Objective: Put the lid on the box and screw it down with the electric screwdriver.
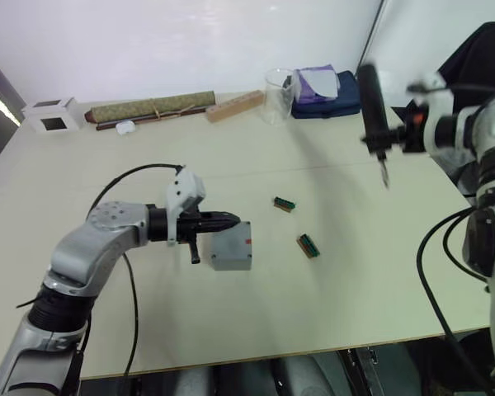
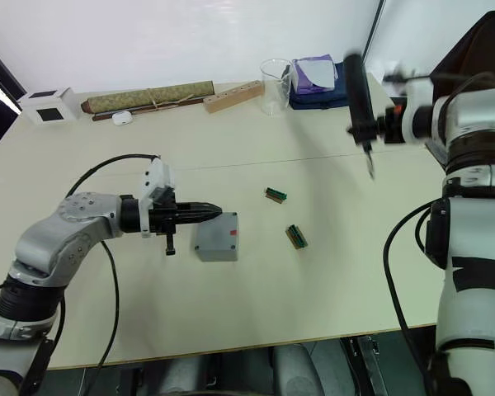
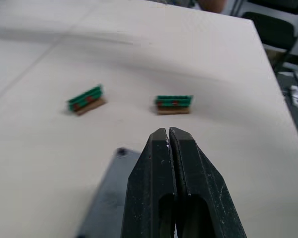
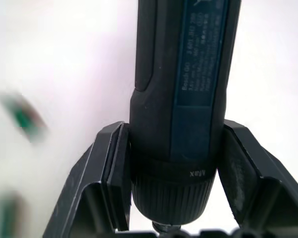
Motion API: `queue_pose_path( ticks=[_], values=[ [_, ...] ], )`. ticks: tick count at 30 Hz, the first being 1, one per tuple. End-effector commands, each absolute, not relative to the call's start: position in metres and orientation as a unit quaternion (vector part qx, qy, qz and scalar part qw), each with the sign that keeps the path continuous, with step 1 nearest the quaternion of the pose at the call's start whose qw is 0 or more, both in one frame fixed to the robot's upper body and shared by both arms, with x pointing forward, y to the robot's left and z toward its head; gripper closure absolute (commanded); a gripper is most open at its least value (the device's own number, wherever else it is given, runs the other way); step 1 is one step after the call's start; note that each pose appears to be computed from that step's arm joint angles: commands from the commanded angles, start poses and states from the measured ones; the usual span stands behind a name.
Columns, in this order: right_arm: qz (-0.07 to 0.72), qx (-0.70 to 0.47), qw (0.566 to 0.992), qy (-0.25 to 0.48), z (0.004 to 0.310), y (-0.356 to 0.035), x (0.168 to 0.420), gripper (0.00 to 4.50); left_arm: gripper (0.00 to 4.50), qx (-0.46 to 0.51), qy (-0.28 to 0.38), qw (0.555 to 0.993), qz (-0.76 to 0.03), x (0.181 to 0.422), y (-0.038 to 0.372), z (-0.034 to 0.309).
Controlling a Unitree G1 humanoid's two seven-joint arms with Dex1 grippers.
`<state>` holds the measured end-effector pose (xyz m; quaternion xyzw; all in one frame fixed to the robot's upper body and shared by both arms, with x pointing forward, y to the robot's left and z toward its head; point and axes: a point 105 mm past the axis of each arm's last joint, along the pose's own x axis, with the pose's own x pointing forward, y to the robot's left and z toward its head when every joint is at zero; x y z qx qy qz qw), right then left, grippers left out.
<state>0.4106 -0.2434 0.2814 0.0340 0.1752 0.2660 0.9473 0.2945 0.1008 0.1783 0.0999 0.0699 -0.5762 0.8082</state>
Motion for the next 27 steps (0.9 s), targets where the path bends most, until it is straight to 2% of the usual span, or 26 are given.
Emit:
queue_pose_path(
  ticks=[1,4,6,9,15,21,27],
  values=[
    [0.338,0.089,0.937,-0.019,0.338,-0.204,0.377,2.34,4.50,0.106,0.072,0.814,-0.567,0.297,0.114,0.183],
    [0.351,0.099,0.923,-0.123,0.340,-0.177,0.351,2.34,4.50,0.108,0.086,0.810,-0.570,0.298,0.120,0.179],
    [0.367,0.072,0.911,-0.172,0.319,-0.144,0.332,2.34,4.50,0.115,0.089,0.813,-0.563,0.305,0.116,0.177],
    [0.379,0.073,0.898,-0.210,0.306,-0.111,0.318,2.34,4.50,0.113,0.092,0.811,-0.567,0.310,0.111,0.175],
    [0.435,0.076,0.875,-0.198,0.285,-0.069,0.299,2.34,4.50,0.137,0.104,0.800,-0.575,0.309,0.106,0.163],
    [0.464,0.056,0.867,-0.175,0.265,-0.050,0.298,2.34,4.50,0.178,0.143,0.777,-0.586,0.305,0.103,0.135],
    [0.473,0.034,0.867,-0.154,0.243,-0.042,0.299,2.34,4.50,0.161,0.125,0.784,-0.587,0.309,0.094,0.136]
  ],
)
